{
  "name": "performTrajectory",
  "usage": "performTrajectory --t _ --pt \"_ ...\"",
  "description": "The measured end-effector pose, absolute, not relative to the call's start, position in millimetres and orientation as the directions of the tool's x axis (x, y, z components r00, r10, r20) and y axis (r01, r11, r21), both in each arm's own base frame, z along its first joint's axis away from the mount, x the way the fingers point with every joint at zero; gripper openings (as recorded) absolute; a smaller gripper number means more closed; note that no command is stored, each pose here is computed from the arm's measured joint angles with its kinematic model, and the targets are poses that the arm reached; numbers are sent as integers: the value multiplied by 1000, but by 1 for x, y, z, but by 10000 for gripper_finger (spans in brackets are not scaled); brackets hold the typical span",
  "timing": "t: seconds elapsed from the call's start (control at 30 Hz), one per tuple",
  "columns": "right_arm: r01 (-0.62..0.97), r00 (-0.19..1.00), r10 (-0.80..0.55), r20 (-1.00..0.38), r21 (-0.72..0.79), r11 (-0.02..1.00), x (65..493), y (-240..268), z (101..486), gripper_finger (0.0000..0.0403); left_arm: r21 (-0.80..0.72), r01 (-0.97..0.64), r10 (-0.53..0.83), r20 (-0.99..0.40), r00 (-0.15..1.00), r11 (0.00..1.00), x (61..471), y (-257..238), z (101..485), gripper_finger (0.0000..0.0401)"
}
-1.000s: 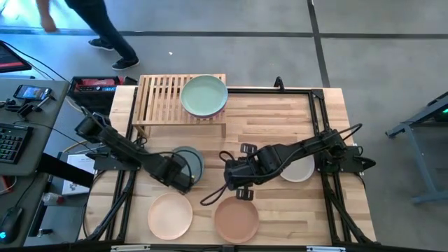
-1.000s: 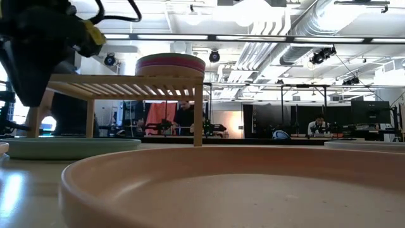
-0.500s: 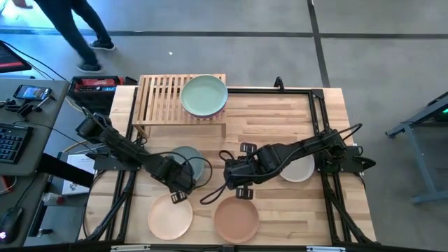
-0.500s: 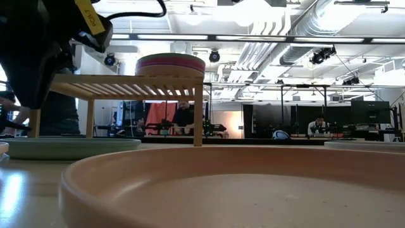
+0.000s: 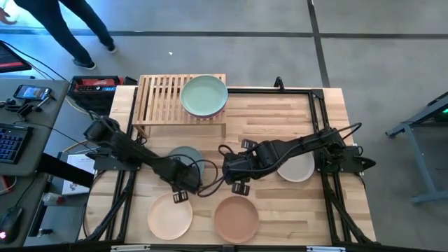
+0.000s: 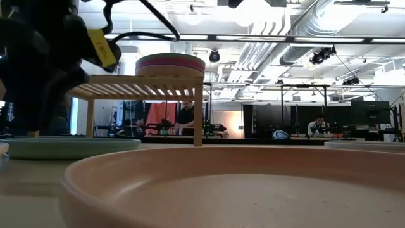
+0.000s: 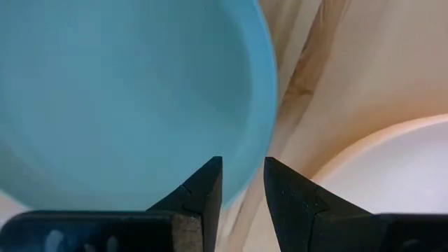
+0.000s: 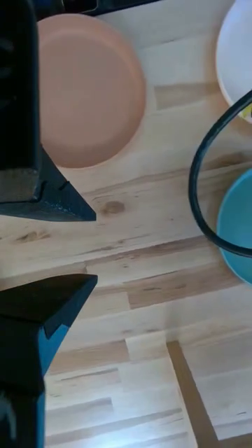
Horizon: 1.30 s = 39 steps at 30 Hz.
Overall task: Place and stack plates onto a shelf
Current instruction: Put the blue plate on the shelf
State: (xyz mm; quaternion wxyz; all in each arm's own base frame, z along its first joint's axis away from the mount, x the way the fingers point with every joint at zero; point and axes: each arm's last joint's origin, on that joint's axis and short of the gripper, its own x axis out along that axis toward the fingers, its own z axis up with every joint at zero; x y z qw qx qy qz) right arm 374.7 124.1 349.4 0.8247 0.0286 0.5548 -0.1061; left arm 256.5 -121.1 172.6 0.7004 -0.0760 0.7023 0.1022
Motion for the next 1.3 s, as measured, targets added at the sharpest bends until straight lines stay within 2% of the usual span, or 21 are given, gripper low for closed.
performTrajectory --t 0.5,0.77,1.3 --pt "239 367 -145 -919 -58 969 375 124 350 107 41 -147 39 -999 -17 988 260 -123 165 97" --pt "285 375 -166 -912 -58 957 376 123 350 107 -13 -103 -14 -1000 -9 995 262 -125 165 97" --pt "286 375 -167 -912 -58 957 376 123 350 107 0 -107 1 -1000 8 994 267 -116 165 97"
